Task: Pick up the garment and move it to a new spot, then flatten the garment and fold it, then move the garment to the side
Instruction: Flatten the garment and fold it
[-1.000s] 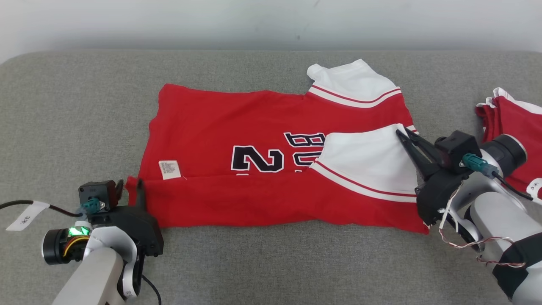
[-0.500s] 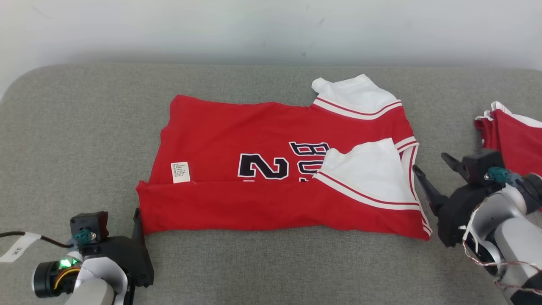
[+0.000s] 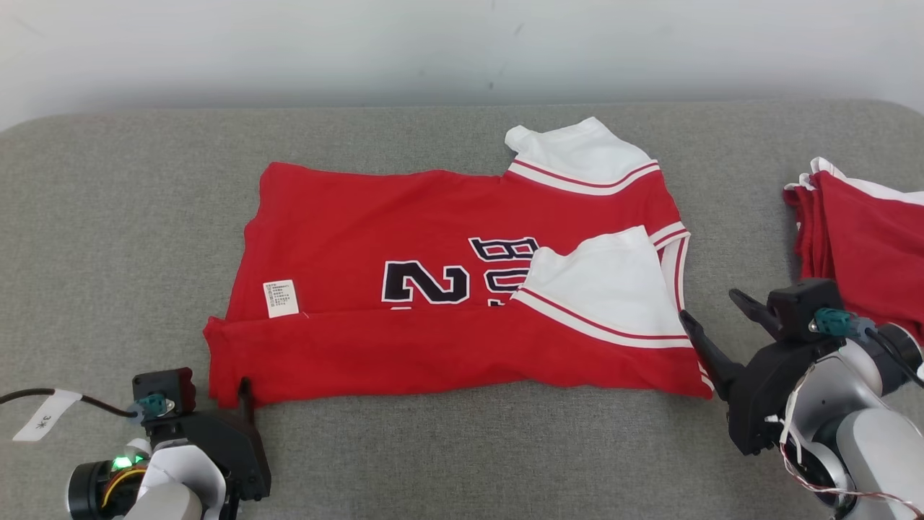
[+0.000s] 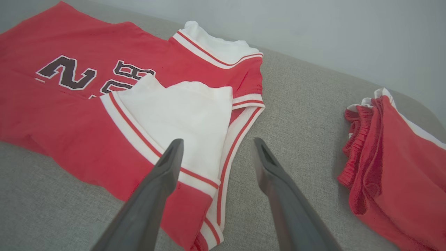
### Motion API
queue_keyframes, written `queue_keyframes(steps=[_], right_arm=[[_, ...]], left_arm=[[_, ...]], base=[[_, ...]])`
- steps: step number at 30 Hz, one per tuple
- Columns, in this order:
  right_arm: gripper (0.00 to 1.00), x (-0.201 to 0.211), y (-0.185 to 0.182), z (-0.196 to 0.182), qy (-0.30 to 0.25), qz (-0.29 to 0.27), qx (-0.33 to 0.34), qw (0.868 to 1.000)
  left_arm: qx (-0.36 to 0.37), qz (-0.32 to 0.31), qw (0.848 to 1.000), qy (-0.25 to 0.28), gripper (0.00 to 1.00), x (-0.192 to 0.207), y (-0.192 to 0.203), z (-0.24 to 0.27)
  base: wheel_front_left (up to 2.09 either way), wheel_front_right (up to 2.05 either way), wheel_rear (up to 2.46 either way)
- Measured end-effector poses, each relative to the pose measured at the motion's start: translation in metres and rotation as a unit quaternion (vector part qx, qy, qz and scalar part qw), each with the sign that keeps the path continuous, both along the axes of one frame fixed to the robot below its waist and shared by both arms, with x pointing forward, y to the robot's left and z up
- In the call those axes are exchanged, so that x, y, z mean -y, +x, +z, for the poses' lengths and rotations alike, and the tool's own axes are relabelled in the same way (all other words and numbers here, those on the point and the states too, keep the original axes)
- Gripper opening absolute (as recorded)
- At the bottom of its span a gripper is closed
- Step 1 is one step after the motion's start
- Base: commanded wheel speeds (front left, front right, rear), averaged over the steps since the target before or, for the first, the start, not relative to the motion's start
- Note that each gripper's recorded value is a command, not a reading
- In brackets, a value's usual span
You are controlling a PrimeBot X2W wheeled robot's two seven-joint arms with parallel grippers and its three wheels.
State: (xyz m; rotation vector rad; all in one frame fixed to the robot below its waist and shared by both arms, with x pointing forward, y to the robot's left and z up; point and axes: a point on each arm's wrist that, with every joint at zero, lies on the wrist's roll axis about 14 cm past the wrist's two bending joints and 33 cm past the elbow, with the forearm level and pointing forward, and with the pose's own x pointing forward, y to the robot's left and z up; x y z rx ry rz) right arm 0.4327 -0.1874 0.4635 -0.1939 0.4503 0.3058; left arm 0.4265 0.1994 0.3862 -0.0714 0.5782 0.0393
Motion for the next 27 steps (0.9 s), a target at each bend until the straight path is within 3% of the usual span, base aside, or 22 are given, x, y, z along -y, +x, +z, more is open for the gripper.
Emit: queue_keyframes(steps=[3,4,5,7,13,27], right_arm=[[1.0,0.006,-0.006,-0.009,-0.004,-0.013,-0.021,1.0],[1.0,0.007,-0.009,-0.014,-0.003,-0.018,-0.032,0.999],[1.0,0.007,-0.013,-0.019,-0.002,-0.021,-0.044,0.999],[1.0,0.005,-0.018,-0.028,0.002,-0.028,-0.065,0.997],[1.0,0.011,-0.025,-0.051,0.008,-0.07,-0.118,0.991],[1.0,0.0,-0.033,-0.075,0.007,-0.094,-0.182,0.979]], left_arm=[[-0.01,0.001,1.0,-0.003,1.0,0.001,-0.001,-0.004],[-0.013,0.0,1.0,-0.004,0.95,0.002,-0.001,-0.006],[-0.017,-0.002,1.0,-0.006,0.39,0.003,-0.002,-0.007],[-0.019,-0.003,1.0,-0.007,0.0,0.004,-0.001,-0.009],[-0.016,-0.009,1.0,-0.016,0.0,0.013,-0.001,-0.014],[-0.009,-0.011,1.0,-0.022,0.0,0.015,0.0,-0.016]], base=[[0.0,0.0,0.0],[0.0,0.0,0.0],[0.0,0.0,0.0],[0.0,0.0,0.0],[0.0,0.0,0.0],[0.0,0.0,0.0]])
